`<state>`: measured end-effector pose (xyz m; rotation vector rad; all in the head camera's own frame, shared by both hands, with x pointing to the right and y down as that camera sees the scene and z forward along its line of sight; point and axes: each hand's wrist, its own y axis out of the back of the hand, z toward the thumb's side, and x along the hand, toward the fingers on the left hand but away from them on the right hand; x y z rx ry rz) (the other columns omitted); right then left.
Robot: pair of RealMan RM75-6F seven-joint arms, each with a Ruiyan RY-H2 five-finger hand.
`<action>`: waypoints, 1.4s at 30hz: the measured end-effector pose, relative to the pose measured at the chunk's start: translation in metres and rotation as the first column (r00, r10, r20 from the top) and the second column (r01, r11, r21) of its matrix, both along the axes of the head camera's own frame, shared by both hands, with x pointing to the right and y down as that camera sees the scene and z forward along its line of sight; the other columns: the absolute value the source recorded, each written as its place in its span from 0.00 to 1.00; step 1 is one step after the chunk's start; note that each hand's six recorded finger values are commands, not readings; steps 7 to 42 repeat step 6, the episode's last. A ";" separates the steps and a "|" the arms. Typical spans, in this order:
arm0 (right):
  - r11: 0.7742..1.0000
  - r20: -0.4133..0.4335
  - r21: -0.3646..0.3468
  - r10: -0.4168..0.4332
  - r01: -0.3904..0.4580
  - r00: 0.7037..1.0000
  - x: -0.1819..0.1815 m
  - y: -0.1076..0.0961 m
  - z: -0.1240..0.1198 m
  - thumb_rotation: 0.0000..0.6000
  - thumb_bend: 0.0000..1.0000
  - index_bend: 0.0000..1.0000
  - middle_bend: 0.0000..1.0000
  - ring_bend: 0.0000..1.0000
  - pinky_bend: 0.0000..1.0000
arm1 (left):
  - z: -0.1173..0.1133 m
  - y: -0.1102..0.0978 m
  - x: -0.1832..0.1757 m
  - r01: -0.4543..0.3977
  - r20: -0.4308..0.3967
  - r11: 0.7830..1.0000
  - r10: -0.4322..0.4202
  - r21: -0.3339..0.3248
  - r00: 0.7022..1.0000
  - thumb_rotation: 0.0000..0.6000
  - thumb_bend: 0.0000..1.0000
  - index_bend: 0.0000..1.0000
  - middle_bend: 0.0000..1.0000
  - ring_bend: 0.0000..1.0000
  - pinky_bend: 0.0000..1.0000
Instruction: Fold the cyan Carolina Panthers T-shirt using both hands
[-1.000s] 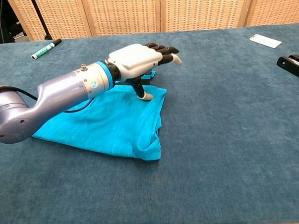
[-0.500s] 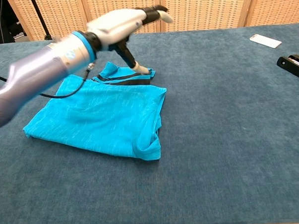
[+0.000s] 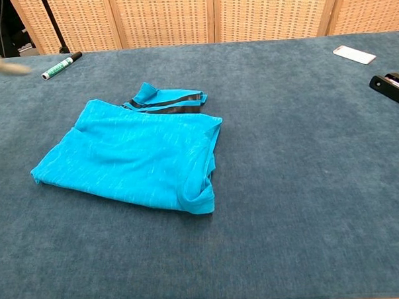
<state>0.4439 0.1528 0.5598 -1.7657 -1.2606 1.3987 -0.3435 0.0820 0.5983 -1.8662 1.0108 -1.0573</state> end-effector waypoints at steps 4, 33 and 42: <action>0.999 -0.059 0.049 0.011 -0.008 0.998 0.002 -0.001 -0.002 1.00 0.00 0.00 0.00 0.00 0.00 | -0.013 0.036 -0.067 0.155 0.045 0.988 -0.155 -0.005 0.987 1.00 0.00 0.00 0.00 0.00 0.00; 0.998 -0.074 0.067 0.022 -0.017 0.997 0.004 -0.001 -0.003 1.00 0.00 0.00 0.00 0.00 0.00 | -0.019 0.050 -0.088 0.206 0.058 0.979 -0.205 -0.005 0.977 1.00 0.00 0.00 0.00 0.00 0.00; 0.998 -0.074 0.067 0.022 -0.017 0.997 0.004 -0.001 -0.003 1.00 0.00 0.00 0.00 0.00 0.00 | -0.019 0.050 -0.088 0.206 0.058 0.979 -0.205 -0.005 0.977 1.00 0.00 0.00 0.00 0.00 0.00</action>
